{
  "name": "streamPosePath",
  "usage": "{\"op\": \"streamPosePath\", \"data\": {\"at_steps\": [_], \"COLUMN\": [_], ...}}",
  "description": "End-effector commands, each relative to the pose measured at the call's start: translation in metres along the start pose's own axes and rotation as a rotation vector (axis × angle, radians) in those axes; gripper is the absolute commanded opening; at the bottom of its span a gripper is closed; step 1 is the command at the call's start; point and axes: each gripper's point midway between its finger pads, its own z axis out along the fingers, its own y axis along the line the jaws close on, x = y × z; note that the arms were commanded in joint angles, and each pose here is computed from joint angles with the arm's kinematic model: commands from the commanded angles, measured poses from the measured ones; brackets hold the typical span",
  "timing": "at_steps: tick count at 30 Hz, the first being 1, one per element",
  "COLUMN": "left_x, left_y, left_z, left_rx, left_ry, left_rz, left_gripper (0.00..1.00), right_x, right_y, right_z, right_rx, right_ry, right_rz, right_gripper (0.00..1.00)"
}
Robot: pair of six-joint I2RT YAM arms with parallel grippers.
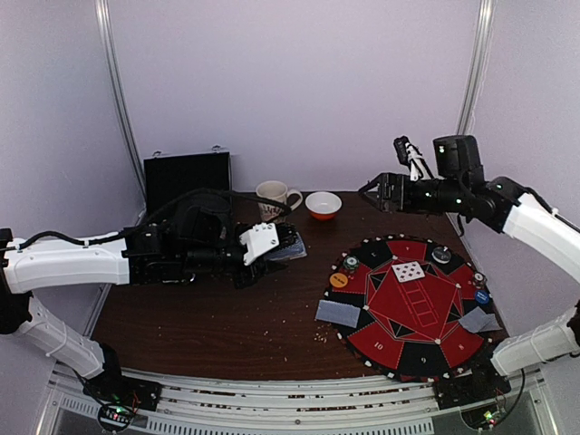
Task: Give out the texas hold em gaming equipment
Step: Pick up the poker card from the face-down deck piles.
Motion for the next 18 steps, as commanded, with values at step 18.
{"op": "streamPosePath", "data": {"at_steps": [18], "left_x": [-0.027], "left_y": [0.008], "left_z": [-0.012], "left_rx": [-0.019], "left_ry": [-0.098], "left_rz": [0.007], "left_gripper": [0.36], "right_x": [0.063], "right_y": [0.19], "right_z": [0.013], "right_rx": [-0.661], "right_ry": [0.081], "right_rz": [-0.182], "right_gripper": [0.95]}}
